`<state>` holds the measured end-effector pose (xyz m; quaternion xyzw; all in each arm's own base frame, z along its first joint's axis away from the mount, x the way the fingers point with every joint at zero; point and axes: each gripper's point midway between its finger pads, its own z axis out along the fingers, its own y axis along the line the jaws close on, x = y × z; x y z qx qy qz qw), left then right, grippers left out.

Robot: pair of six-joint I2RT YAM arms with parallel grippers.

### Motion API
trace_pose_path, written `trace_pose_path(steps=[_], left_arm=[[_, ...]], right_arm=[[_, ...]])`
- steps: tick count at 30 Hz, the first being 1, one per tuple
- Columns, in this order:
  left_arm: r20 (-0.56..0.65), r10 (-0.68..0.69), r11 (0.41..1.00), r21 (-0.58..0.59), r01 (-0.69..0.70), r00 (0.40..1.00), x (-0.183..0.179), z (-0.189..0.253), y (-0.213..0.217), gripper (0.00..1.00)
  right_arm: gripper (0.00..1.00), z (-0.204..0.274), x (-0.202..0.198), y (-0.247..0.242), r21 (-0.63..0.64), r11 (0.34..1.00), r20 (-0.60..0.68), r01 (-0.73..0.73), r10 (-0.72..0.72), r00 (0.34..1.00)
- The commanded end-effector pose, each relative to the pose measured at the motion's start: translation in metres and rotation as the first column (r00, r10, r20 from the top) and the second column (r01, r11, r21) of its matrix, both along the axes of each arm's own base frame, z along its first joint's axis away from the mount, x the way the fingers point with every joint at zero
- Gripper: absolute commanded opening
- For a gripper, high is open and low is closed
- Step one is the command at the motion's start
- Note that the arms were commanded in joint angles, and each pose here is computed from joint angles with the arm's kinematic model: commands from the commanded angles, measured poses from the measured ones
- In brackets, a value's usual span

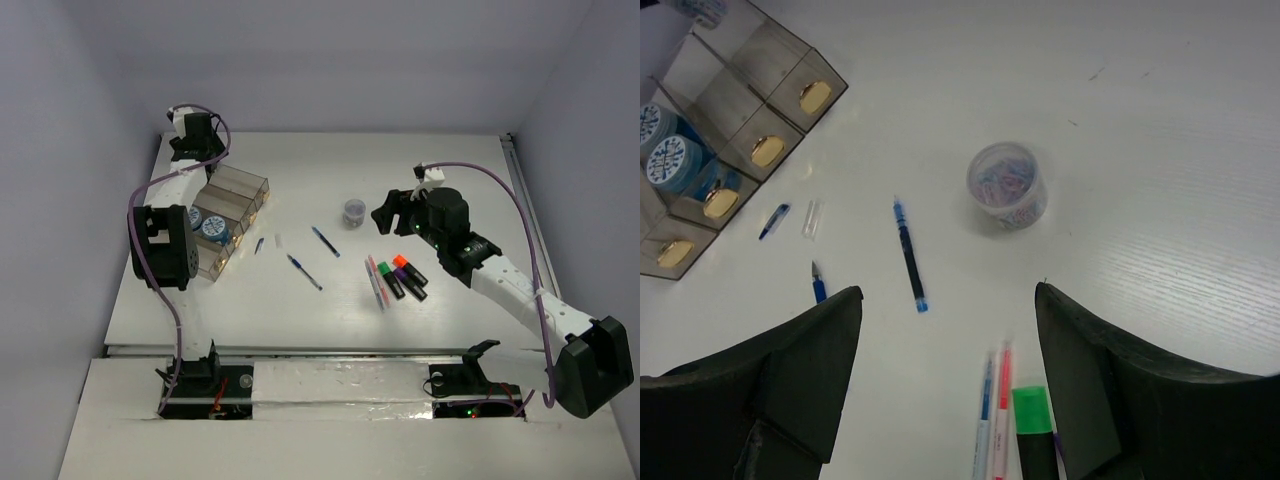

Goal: Sort the stationery into containers
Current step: Place the stationery in the storage box.

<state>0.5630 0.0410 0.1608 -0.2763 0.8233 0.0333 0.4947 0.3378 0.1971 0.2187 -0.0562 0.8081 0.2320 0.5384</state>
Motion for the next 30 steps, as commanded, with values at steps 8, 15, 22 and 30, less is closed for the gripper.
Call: trace_pose_path(steps=[8,15,22,30], left_arm=[[-0.003,0.009,0.999,0.038,-0.008,1.0,0.009,-0.007,0.005,0.18],[-0.009,0.002,1.0,0.028,-0.001,1.0,0.007,-0.013,0.003,0.45],[0.065,-0.033,0.998,0.053,0.03,0.997,0.003,0.026,-0.018,0.63],[0.102,-0.064,0.996,0.068,0.058,0.993,-0.004,0.05,-0.043,0.45]], right_arm=[[0.75,0.014,0.003,0.002,0.018,1.0,0.045,-0.001,0.001,0.999],[0.75,0.014,0.003,0.002,0.019,1.0,0.044,-0.004,0.004,0.999],[0.75,0.018,0.002,0.0,0.027,1.0,0.054,0.005,-0.007,0.999],[0.72,0.027,0.0,-0.005,0.039,0.999,0.077,0.027,-0.029,0.997]])
